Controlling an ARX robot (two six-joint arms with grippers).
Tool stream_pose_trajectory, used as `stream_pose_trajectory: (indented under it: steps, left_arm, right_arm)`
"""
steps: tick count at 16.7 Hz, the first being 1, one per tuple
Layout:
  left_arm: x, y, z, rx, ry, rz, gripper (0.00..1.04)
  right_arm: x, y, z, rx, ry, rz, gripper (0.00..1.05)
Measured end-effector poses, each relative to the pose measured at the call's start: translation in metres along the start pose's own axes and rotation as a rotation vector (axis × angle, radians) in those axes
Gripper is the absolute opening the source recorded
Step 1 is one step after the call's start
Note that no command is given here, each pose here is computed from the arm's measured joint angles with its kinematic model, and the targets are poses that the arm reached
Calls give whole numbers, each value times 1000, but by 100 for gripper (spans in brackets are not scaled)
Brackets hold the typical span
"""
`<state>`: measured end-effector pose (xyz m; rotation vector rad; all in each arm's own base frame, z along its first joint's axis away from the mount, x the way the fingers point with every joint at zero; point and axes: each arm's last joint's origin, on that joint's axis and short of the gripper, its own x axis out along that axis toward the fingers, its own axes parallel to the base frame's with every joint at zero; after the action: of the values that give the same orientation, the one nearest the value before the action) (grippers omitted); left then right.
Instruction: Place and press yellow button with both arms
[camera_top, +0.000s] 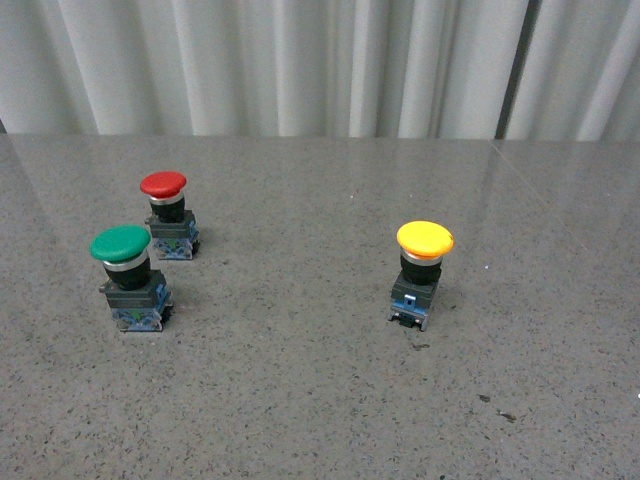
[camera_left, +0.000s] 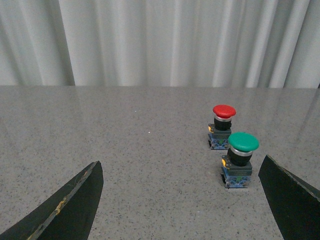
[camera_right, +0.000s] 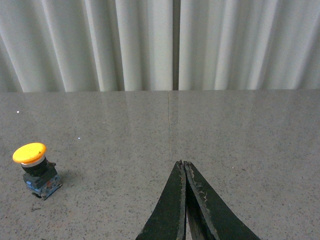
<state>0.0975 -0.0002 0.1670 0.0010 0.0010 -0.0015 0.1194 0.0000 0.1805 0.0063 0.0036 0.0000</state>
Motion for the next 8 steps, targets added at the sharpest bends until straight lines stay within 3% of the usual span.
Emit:
stream_pose_trajectory:
  steps: [8]
  left_arm:
    - [0,0,0,0,0,0,98]
  right_arm:
    - [-10,0,-10,0,-19,0,2]
